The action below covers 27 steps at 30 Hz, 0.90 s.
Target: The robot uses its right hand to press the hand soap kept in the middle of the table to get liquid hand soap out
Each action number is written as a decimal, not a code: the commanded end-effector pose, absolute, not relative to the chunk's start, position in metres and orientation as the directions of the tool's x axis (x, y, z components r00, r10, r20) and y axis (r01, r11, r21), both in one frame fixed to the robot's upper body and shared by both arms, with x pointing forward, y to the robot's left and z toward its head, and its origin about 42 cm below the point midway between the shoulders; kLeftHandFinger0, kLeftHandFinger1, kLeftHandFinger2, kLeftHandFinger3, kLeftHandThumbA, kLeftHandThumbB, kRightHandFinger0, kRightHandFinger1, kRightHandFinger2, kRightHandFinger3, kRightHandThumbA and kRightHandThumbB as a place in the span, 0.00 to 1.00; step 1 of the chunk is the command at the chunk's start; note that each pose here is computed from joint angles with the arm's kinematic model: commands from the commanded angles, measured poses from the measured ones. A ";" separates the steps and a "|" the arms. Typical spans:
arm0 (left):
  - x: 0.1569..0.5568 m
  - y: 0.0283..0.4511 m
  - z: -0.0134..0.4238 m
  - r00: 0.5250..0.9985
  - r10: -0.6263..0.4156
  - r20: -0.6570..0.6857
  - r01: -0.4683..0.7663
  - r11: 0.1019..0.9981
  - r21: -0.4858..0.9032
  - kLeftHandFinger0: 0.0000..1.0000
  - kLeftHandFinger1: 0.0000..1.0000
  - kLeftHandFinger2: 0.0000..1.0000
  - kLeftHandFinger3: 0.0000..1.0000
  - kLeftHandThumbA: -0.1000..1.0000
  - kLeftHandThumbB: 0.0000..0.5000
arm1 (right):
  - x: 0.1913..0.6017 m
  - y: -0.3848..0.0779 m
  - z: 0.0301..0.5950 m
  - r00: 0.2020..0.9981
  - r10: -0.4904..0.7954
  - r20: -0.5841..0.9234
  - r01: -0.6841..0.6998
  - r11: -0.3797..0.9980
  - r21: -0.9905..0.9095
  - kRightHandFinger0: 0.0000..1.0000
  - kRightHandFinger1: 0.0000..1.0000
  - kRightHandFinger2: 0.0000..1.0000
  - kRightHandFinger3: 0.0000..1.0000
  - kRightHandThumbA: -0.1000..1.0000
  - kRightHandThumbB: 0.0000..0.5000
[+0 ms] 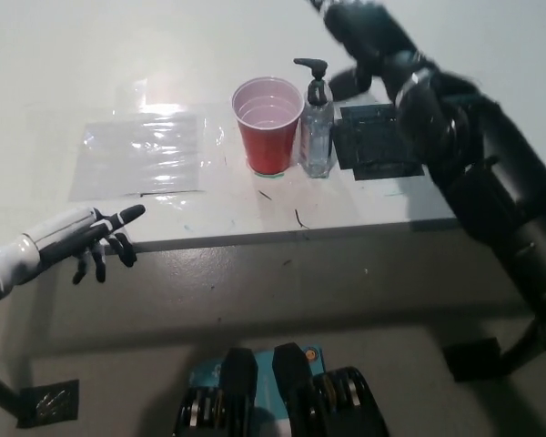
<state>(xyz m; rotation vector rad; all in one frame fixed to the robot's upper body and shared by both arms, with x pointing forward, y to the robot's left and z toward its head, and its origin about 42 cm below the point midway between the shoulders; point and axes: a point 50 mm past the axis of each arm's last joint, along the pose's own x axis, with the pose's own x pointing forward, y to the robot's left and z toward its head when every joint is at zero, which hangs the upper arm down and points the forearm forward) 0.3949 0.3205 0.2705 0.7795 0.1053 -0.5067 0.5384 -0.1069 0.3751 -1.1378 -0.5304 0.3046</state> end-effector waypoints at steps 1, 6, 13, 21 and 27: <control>0.391 0.328 0.285 0.887 -0.391 -0.246 0.445 0.582 0.681 0.21 0.31 0.49 0.71 1.00 0.43 | 0.533 -0.107 0.433 0.801 0.491 0.342 0.100 0.453 -0.886 1.00 1.00 1.00 1.00 1.00 1.00; 0.388 0.329 0.279 0.889 -0.382 -0.252 0.444 0.588 0.676 0.19 0.31 0.49 0.71 1.00 0.46 | 0.524 -0.127 0.442 0.806 0.463 0.369 0.117 0.487 -0.866 1.00 1.00 1.00 1.00 1.00 1.00; 0.381 0.333 0.271 0.888 -0.380 -0.259 0.452 0.609 0.653 0.20 0.32 0.50 0.71 1.00 0.42 | 0.507 -0.183 0.436 0.844 0.383 0.376 0.123 0.544 -0.830 1.00 1.00 1.00 1.00 1.00 1.00; 0.376 0.336 0.269 0.891 -0.372 -0.262 0.446 0.605 0.659 0.23 0.33 0.51 0.72 1.00 0.38 | 0.471 -0.245 0.419 0.860 0.314 0.402 0.141 0.611 -0.779 1.00 1.00 1.00 1.00 1.00 0.99; 0.373 0.340 0.267 0.902 -0.345 -0.258 0.425 0.615 0.665 0.21 0.32 0.51 0.71 1.00 0.42 | 0.433 -0.290 0.376 0.886 0.243 0.395 0.121 0.700 -0.703 1.00 1.00 1.00 1.00 1.00 0.93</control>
